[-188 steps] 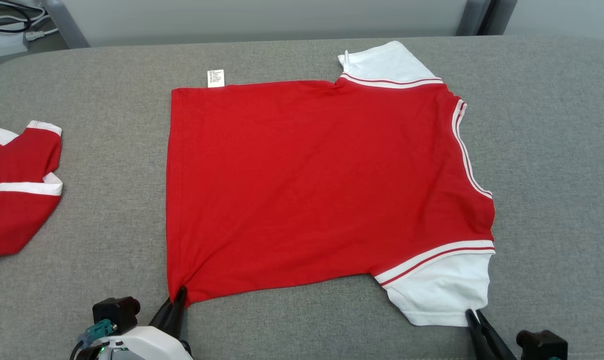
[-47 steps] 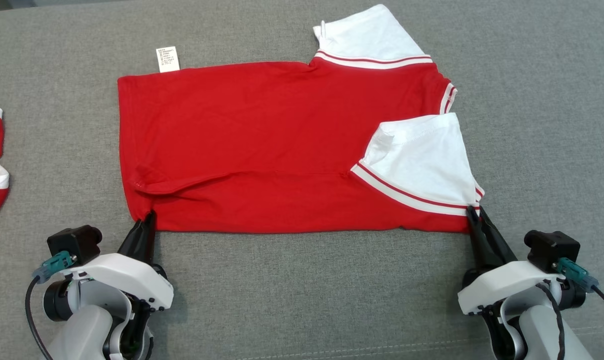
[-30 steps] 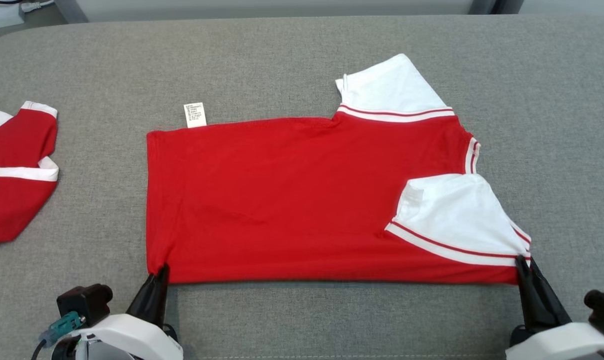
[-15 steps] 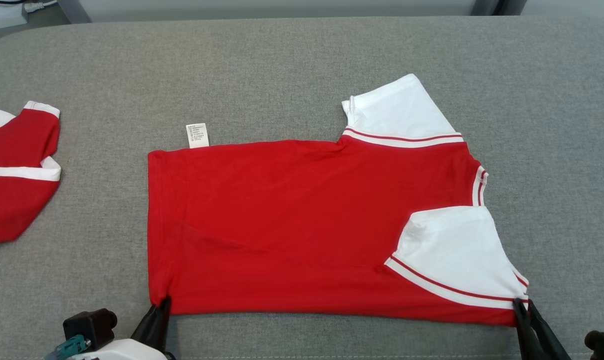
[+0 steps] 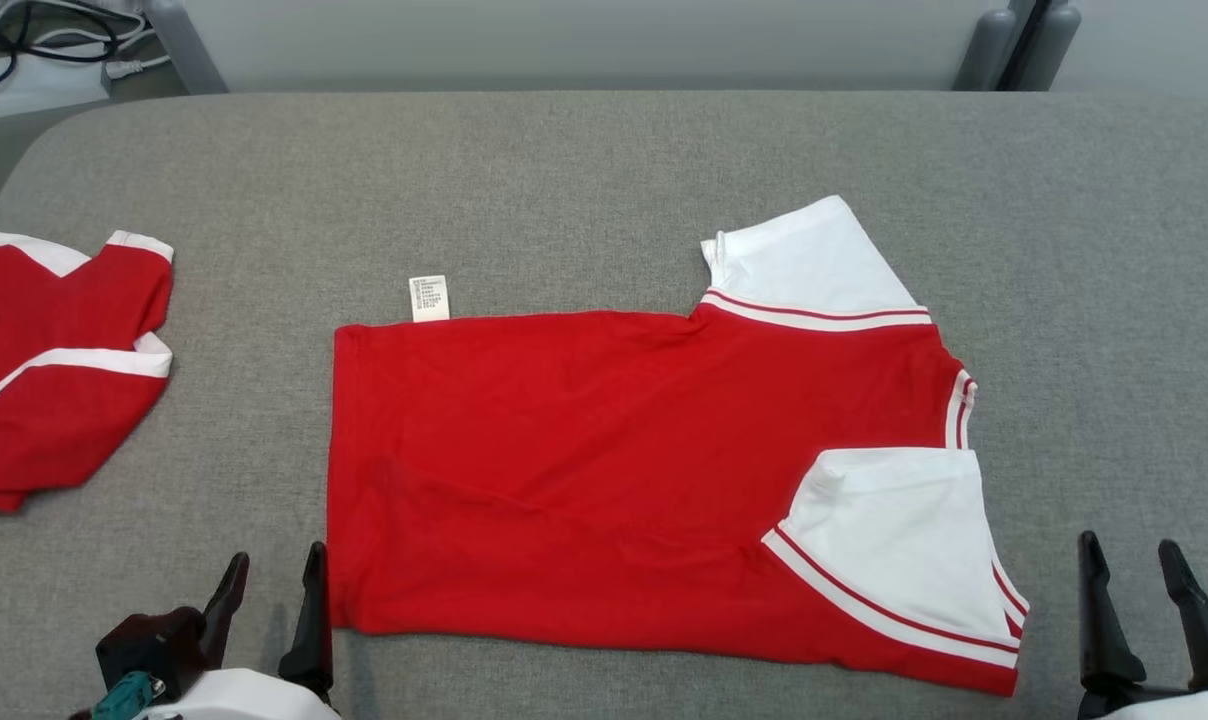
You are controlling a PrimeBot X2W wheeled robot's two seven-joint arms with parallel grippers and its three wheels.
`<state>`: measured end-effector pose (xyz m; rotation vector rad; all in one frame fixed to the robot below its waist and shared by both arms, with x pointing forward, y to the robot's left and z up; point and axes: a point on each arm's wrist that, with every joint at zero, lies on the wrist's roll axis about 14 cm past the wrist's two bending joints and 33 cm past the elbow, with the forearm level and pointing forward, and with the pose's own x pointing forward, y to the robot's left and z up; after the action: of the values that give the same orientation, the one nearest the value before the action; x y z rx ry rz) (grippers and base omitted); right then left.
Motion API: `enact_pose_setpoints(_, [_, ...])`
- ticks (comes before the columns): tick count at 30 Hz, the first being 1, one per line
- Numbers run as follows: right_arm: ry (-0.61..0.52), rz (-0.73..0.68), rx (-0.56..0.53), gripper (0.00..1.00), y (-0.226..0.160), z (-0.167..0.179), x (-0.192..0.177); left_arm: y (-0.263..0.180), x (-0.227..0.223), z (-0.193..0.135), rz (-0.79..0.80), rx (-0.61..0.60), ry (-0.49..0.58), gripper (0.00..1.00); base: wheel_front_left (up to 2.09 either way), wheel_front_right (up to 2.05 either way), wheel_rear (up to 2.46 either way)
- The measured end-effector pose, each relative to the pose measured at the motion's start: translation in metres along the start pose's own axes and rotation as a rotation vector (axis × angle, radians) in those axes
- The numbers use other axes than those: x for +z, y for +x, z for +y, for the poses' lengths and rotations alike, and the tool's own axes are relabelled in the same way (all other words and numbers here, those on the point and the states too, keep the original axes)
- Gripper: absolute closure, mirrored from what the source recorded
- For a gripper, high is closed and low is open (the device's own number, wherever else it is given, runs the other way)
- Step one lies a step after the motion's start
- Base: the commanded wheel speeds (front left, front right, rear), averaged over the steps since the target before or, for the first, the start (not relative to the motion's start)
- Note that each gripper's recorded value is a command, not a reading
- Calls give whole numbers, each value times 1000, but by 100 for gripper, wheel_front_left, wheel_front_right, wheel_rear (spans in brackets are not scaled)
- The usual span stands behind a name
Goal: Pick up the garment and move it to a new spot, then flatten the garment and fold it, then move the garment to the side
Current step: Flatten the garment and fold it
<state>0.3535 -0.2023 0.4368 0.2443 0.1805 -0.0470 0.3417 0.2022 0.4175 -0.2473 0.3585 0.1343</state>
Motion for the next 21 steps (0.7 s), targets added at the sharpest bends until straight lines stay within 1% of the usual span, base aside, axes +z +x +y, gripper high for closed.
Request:
enact_pose_setpoints(4, [-41, -82, 48, 0, 6, 15, 26, -4, 27, -14, -89, -48, 34, 0, 0, 0, 0])
enact_pose_setpoints(8, [-63, -116, 106, 0, 4, 35, 36, -8, 50, -30, -157, -92, 67, 0, 0, 0, 0])
enact_pose_setpoints(13, [-69, -119, 145, 0, 1, 48, 36, -12, 56, -37, -167, -115, 88, 0, 0, 0, 0])
enact_pose_setpoints(21, [-71, -120, 139, 0, 4, 46, 35, -9, 52, -49, -140, -152, 97, 0, 0, 0, 0])
